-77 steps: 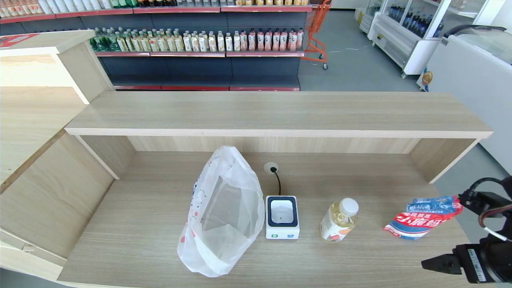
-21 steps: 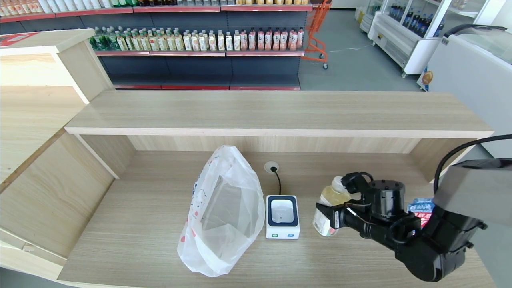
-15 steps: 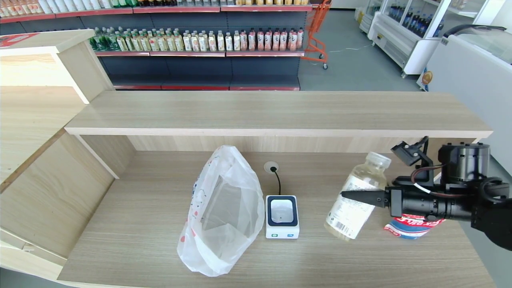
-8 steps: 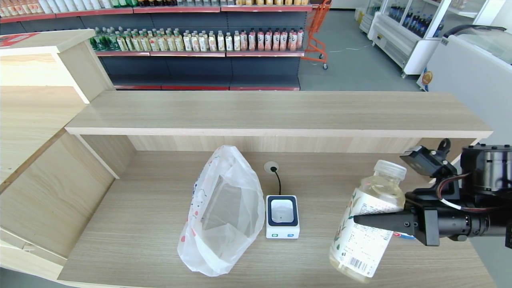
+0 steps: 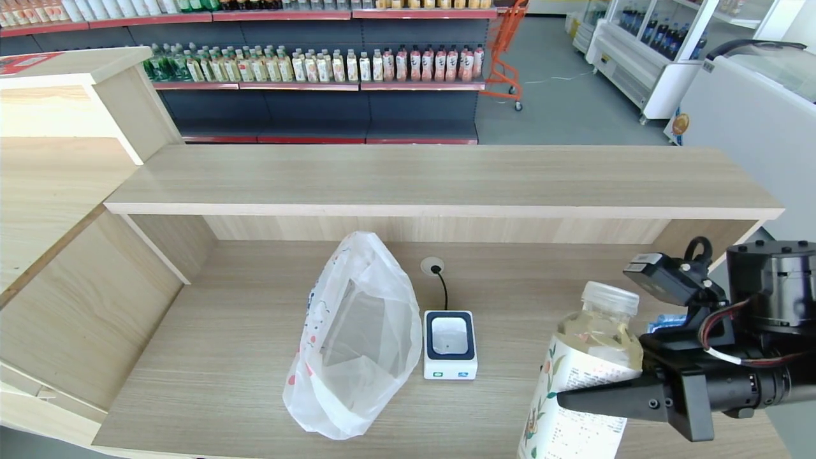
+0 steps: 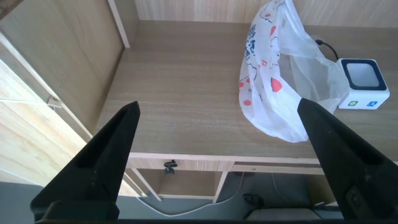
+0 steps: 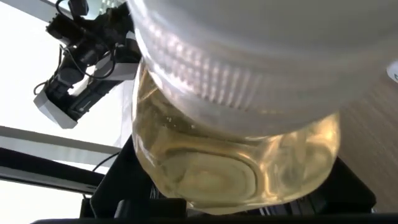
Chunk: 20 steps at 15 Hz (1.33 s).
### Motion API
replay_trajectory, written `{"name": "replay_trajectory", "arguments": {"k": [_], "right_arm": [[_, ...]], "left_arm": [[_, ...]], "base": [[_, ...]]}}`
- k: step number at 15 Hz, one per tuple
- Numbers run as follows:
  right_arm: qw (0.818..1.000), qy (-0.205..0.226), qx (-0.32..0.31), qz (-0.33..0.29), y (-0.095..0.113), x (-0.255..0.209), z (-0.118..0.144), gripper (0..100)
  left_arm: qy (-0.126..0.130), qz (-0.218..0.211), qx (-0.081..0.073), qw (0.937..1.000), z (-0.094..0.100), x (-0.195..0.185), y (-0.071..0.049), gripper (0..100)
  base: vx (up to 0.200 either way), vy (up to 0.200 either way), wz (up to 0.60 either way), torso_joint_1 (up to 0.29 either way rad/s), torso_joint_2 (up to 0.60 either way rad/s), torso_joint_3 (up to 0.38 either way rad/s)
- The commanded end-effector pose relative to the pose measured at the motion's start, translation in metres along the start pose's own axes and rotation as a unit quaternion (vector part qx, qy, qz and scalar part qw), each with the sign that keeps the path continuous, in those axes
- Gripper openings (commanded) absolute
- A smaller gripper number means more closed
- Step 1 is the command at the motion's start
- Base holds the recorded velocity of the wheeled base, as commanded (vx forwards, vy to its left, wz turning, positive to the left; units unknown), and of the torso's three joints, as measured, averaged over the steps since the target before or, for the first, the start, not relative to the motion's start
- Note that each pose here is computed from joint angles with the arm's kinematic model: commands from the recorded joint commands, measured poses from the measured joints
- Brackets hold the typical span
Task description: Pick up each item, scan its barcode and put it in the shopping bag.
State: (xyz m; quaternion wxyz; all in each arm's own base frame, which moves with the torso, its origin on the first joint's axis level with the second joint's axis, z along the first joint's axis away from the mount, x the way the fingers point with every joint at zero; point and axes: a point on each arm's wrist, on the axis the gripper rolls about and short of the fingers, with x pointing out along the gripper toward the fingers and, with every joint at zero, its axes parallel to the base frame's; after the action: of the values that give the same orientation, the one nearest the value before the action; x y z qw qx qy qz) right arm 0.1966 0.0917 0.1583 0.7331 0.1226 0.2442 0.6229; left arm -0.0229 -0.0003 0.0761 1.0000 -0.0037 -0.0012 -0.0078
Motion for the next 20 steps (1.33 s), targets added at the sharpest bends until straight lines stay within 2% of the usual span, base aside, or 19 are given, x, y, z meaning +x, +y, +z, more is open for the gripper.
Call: {"name": "replay_trajectory", "arguments": {"k": [1,9,12,13,14,15,16,17,19,20], "right_arm": [[1.0,0.01,-0.007,-0.007,0.003,0.011,-0.001,0],[1.0,0.015,-0.016,-0.003,0.006,0.017,-0.001,0],[0.998,0.013,-0.052,-0.045,-0.002,0.017,-0.001,0],[0.981,0.019,-0.152,-0.116,-0.03,0.015,0.0,0],[0.96,0.027,-0.234,-0.151,-0.057,0.007,0.003,0],[0.93,0.039,-0.319,-0.176,-0.086,0.002,0.012,0],[0.908,0.048,-0.376,-0.18,-0.109,0.002,0.018,0],[0.894,0.047,-0.408,-0.179,-0.125,0.006,0.024,0],[0.88,0.025,-0.445,-0.165,-0.152,0.025,0.03,0],[0.878,0.018,-0.451,-0.158,-0.155,0.029,0.03,0]], "left_arm": [[0.0,0.0,0.0,1.0,0.0,0.0,0.0,100],[0.0,0.0,0.0,1.0,0.0,0.0,0.0,100],[0.0,0.0,0.0,1.0,0.0,0.0,0.0,100],[0.0,0.0,0.0,1.0,0.0,0.0,0.0,100],[0.0,0.0,0.0,1.0,0.0,0.0,0.0,100],[0.0,0.0,0.0,1.0,0.0,0.0,0.0,100],[0.0,0.0,0.0,1.0,0.0,0.0,0.0,100],[0.0,0.0,0.0,1.0,0.0,0.0,0.0,100],[0.0,0.0,0.0,1.0,0.0,0.0,0.0,100],[0.0,0.0,0.0,1.0,0.0,0.0,0.0,100]], "base": [[0.0,0.0,0.0,0.0,0.0,0.0],[0.0,0.0,0.0,0.0,0.0,0.0],[0.0,0.0,0.0,0.0,0.0,0.0],[0.0,0.0,0.0,0.0,0.0,0.0],[0.0,0.0,0.0,0.0,0.0,0.0],[0.0,0.0,0.0,0.0,0.0,0.0],[0.0,0.0,0.0,0.0,0.0,0.0],[0.0,0.0,0.0,0.0,0.0,0.0],[0.0,0.0,0.0,0.0,0.0,0.0],[0.0,0.0,0.0,0.0,0.0,0.0]]}}
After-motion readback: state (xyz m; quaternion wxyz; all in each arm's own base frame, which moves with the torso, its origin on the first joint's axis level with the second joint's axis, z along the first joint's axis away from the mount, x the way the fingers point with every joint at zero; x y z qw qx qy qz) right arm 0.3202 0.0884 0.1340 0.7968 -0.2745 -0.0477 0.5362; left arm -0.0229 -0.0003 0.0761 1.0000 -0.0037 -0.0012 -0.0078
